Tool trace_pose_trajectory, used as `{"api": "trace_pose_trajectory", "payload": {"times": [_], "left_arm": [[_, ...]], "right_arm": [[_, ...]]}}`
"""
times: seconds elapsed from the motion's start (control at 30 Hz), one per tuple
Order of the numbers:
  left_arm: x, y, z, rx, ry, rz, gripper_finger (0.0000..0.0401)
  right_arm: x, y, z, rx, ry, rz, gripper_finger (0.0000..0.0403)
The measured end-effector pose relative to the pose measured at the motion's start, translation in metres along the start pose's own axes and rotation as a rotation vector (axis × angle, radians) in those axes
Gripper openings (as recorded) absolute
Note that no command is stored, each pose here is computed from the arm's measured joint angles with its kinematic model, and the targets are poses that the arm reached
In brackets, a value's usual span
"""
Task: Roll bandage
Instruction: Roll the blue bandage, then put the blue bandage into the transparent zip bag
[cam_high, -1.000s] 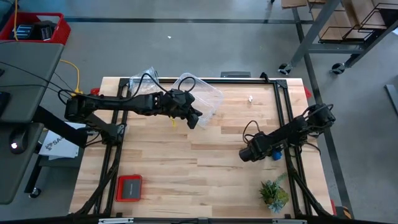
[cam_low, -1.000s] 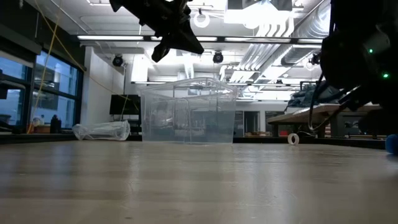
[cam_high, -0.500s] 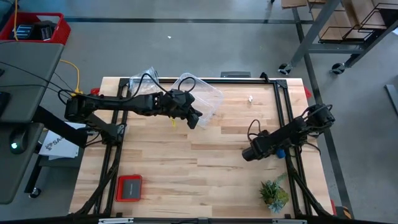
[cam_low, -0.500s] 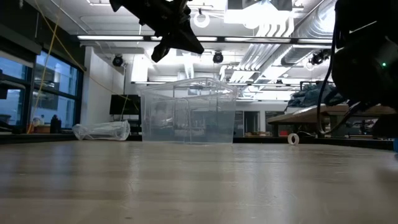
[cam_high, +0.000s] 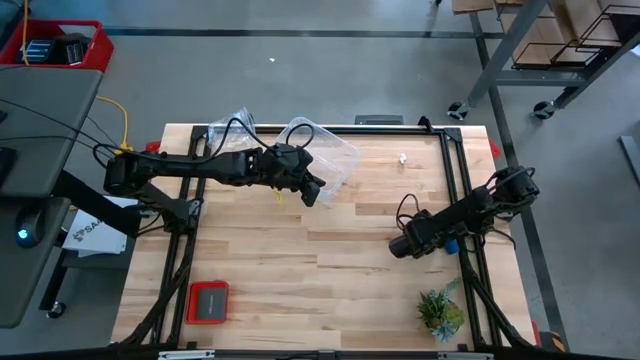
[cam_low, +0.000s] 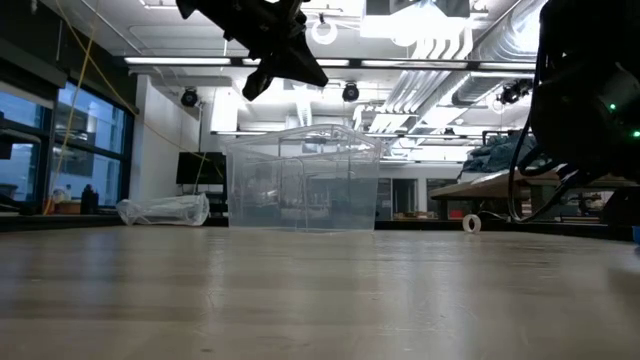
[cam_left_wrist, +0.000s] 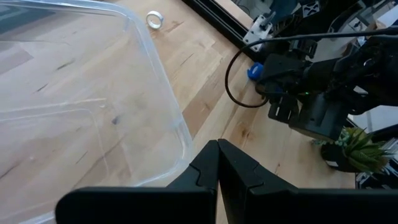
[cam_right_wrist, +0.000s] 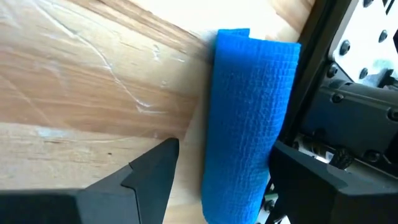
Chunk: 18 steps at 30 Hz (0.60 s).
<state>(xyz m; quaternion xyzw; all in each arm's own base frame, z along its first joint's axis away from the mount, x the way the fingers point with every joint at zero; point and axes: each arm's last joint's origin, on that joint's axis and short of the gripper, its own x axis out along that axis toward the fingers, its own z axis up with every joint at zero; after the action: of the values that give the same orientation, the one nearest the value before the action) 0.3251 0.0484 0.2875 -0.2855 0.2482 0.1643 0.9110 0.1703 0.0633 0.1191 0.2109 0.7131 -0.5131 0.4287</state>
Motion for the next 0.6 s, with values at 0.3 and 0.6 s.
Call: {"api": "trace_pose_trajectory", "payload": {"times": [0.3,0.6], "left_arm": [[0.0000,-0.0001,0.0000,-0.025,0.000,0.000,0.0000],[0.0000,0.0001,0.0001,-0.025,-0.003,0.003,0.0000]], "right_arm": [[-0.0021,-0.0035,-0.0016,0.080,-0.033,-0.052,0.0245],[-0.0059,-0.0069,-0.0005,0.094,-0.084,-0.102,0.0245]]}}
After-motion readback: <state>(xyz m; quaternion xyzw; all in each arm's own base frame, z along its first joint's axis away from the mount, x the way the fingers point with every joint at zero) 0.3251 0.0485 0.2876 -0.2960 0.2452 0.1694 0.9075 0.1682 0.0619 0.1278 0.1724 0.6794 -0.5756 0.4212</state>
